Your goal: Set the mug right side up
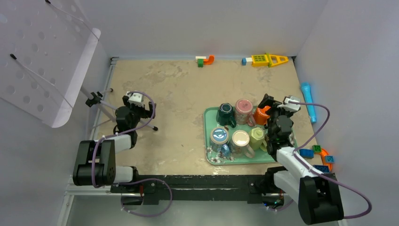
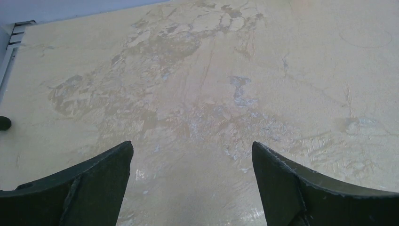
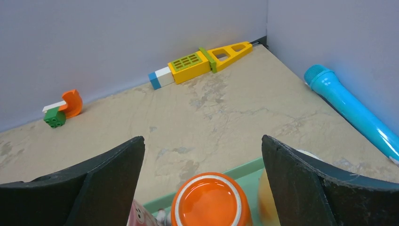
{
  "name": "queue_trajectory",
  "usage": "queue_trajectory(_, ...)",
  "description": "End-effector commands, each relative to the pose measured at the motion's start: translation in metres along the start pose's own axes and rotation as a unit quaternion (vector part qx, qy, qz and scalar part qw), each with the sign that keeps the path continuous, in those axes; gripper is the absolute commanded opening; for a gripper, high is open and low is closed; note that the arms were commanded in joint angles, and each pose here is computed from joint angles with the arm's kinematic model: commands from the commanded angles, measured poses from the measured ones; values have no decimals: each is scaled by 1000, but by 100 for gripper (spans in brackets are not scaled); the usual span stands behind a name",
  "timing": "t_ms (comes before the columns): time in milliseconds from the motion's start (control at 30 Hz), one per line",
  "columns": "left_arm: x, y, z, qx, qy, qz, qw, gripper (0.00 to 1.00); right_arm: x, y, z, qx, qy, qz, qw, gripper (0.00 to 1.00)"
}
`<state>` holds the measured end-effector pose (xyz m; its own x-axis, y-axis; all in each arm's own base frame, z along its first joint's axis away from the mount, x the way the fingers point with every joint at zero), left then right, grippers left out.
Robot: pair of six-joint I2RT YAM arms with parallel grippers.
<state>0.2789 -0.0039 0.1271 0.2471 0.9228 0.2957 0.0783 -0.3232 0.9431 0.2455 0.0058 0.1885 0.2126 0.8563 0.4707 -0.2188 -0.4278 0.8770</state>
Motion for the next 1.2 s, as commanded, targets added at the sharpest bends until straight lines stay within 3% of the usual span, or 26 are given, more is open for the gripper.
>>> queue_trajectory(0, 3, 4, 0, -19, 12, -1, 1000, 100, 8, 19, 4, -40, 4, 10, 999, 99)
queue_trajectory(200, 3, 4, 0, -19, 12, -1, 1000, 100, 28, 41, 3, -31, 47, 34, 998, 99)
queue_trajectory(367, 5, 17, -3, -29, -2, 7, 1000, 100, 52, 55, 3, 38, 134, -5, 990, 97)
queue_trajectory(467, 2, 42, -12, -9, -94, 30, 995, 100, 70, 55, 0, 96, 245, -52, 963, 94)
queue_trajectory(567, -1, 66, -20, 9, -199, 47, 979, 100, 79, 50, -1, 174, 283, -98, 938, 89)
queue_trajectory(700, 0, 85, -34, 53, -254, 40, 965, 100, 97, 33, -9, 200, 326, -157, 911, 81)
queue_trajectory(800, 1, 99, -44, 57, -274, 37, 959, 100, 111, 13, -7, 268, 321, -201, 886, 71)
queue_trajectory(933, 0, 110, -54, 56, -279, 30, 958, 100, 114, -3, -3, 384, 282, -204, 855, 50)
queue_trajectory(1167, -1, 112, -62, 32, -267, 45, 962, 100, 117, -5, -35, 433, 269, -207, 835, 47)
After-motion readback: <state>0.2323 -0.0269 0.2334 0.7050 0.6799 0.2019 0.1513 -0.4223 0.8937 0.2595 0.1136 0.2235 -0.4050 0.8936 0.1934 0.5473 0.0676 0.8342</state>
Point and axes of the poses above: each gripper's point midway between its finger pads, its own z axis out along the fingers, its own x axis along the line the jaws close on, y = z × x, the point moved 10 cm from there along -z, back along the fingers, and after that the axes turned 15 degrees about z, right-handed, at the moved point
